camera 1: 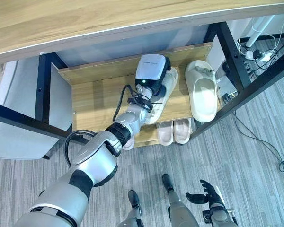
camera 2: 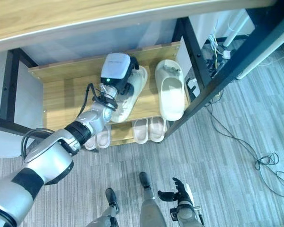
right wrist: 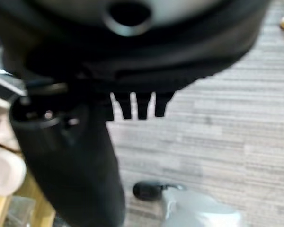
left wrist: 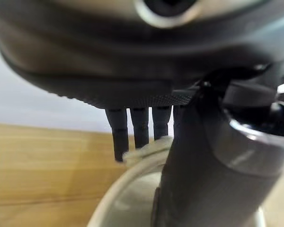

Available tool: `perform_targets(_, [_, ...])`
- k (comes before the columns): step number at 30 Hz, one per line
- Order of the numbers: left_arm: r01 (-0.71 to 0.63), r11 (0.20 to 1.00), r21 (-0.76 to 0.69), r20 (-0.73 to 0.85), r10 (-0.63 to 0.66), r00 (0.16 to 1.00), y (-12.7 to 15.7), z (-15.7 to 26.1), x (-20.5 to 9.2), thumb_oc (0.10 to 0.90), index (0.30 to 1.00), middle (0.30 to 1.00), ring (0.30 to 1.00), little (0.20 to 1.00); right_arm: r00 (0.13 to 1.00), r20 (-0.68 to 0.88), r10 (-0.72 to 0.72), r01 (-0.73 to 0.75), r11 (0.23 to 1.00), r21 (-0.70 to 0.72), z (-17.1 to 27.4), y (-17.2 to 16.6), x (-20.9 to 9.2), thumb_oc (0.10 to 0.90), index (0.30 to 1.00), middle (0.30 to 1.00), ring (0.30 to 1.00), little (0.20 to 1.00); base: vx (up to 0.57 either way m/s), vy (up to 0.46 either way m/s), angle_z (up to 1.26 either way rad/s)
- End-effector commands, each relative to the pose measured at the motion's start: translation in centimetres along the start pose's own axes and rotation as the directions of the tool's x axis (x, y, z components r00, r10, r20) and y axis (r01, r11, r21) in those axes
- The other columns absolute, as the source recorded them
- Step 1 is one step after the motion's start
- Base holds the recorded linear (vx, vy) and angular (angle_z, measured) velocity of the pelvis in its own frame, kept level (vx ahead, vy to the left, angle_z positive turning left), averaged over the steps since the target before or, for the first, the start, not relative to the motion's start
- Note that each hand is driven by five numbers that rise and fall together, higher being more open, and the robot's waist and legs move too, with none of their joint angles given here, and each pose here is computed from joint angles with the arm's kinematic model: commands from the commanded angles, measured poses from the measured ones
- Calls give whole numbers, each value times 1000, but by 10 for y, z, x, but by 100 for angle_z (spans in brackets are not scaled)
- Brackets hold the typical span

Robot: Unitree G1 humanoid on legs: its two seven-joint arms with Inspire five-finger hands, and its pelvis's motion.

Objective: Arrange the slippers neatly on the shoe rack.

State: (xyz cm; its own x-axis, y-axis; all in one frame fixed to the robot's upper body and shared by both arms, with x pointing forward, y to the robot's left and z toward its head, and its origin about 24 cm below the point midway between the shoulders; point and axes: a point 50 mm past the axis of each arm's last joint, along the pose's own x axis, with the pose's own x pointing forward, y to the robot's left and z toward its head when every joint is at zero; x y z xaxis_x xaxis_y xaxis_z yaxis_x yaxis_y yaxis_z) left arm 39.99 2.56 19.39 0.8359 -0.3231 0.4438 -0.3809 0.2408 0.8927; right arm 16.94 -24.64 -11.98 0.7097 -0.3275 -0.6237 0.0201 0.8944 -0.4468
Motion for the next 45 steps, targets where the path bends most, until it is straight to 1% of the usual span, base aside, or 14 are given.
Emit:
perform_targets(1, [-171,983,70,40,169,985,58,16,38,800,900,900,900,900,998,0,-66,66,998,20,-9,-23,-1,800,900,900,900,900,0,0,0])
perform_targets(10, [-166,986,35,26,165,986,60,13,38,800,900,900,900,900,998,-23,-61,62,997,37,-13,-23,-3,800,900,900,900,900,0,0,0])
perform_targets(13, [-133,991,-17,17,134,991,50,12,32,800,900,900,900,900,998,-39,-59,60,997,43,-14,-23,-2,800,900,900,900,900,-13,4,7])
perform_targets(18, [-121,992,-29,27,122,992,45,12,29,800,900,900,900,900,997,-54,-62,65,996,53,-15,-22,-2,800,900,900,900,900,-8,2,4])
perform_targets(20, [-111,994,-1,41,111,993,41,13,26,800,900,900,900,900,996,-61,-58,61,997,54,-16,-20,-2,800,900,900,900,900,-22,11,4])
perform_targets(21, [-116,989,86,77,110,991,40,13,26,800,900,900,900,900,996,-59,-61,64,997,48,-16,-21,-2,800,900,900,900,900,-14,8,5])
perform_targets(22, [-113,986,125,95,101,990,37,13,24,800,900,900,900,900,996,-54,-64,67,997,49,-14,-21,-1,800,900,900,900,900,-17,10,5])
perform_targets(27, [-79,984,161,100,63,993,28,10,19,800,900,900,900,900,996,-58,-67,70,996,50,-14,-21,0,800,900,900,900,900,-5,2,2])
perform_targets(30, [-65,977,201,69,52,996,25,-2,16,800,900,900,900,900,995,-82,-61,66,996,58,-22,-18,-4,800,900,900,900,900,0,0,0])
perform_targets(34, [-43,978,205,52,33,998,19,-10,10,800,900,900,900,900,993,-102,-51,57,997,57,-29,-16,-8,800,900,900,900,900,6,0,8])
perform_targets(39, [3,981,195,14,-6,1000,3,-29,-8,800,900,900,900,900,989,-142,-39,48,997,58,-36,-10,-11,800,900,900,900,900,8,0,2])
perform_targets(43, [7,981,194,-17,-3,1000,1,-44,-16,800,900,900,900,900,986,-163,-26,38,997,70,-42,-4,-14,800,900,900,900,900,7,-1,8])
perform_targets(44, [-1,988,151,-24,5,1000,3,-50,-21,800,900,900,900,900,983,-180,-18,33,997,76,-45,-1,-16,800,900,900,900,900,3,7,8])
perform_targets(45, [1,988,152,-25,3,1000,3,-51,-21,800,900,900,900,900,983,-180,-17,31,997,75,-45,-1,-16,800,900,900,900,900,12,3,11])
